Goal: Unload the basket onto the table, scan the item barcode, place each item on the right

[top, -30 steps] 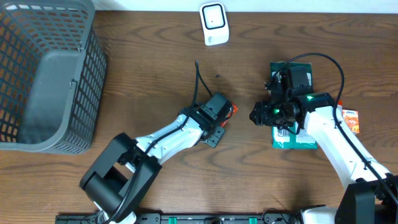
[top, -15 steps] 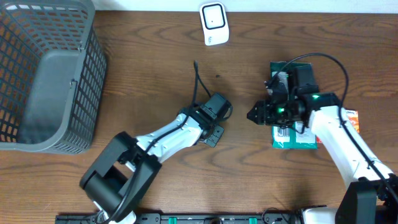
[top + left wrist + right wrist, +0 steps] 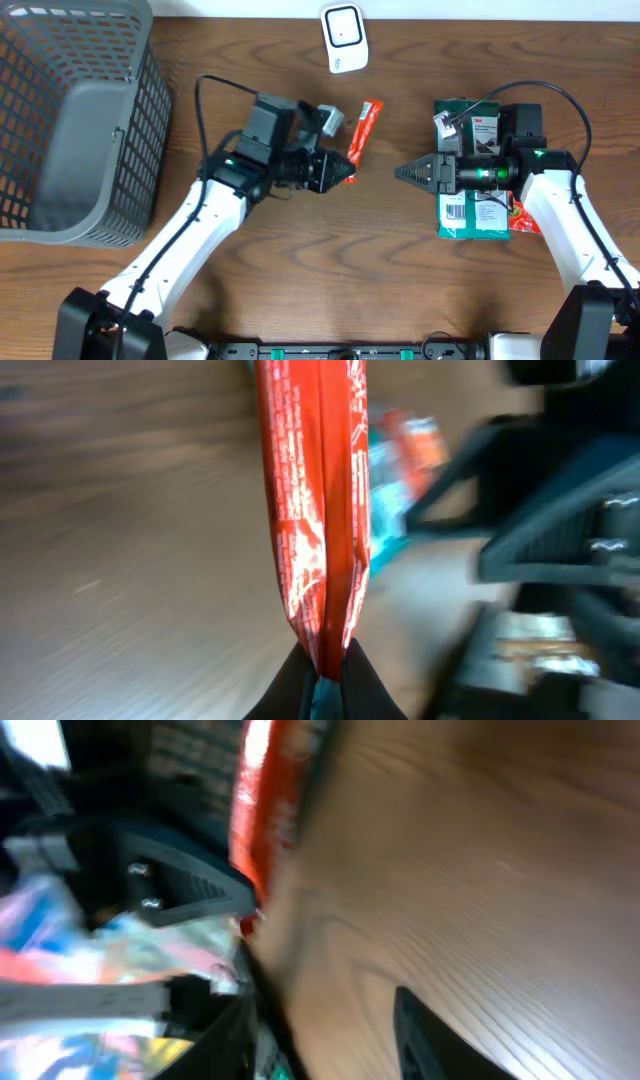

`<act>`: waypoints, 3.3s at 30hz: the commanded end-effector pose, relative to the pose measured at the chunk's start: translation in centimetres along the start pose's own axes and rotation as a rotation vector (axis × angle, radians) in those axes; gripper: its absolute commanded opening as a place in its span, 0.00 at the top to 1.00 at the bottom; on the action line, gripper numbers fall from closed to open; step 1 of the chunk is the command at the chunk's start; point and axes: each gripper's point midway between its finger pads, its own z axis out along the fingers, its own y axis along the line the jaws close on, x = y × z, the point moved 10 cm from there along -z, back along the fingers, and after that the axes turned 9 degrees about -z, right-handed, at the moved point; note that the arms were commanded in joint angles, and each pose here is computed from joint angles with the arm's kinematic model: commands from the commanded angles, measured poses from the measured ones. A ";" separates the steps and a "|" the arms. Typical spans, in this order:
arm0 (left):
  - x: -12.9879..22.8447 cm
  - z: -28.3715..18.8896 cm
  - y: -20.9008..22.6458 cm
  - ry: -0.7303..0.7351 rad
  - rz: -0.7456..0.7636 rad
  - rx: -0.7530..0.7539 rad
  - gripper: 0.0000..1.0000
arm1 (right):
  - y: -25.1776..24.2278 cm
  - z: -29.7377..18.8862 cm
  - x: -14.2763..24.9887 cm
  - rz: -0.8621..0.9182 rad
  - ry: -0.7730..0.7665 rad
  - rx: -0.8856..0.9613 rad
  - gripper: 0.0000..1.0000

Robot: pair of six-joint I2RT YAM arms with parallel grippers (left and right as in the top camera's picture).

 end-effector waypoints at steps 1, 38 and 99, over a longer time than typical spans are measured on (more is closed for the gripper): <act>-0.3 -1.6 -2.2 0.108 -0.012 0.342 0.93 | 1.8 -0.3 -0.9 -0.136 -0.099 -0.294 0.67; -1.2 -2.0 -3.2 0.100 -0.006 0.426 0.92 | 5.0 3.4 -4.0 -0.384 -0.048 -0.435 0.73; 0.6 -7.2 9.6 -0.145 -0.257 -0.866 0.44 | 0.5 14.3 -3.2 -0.067 0.790 1.063 0.99</act>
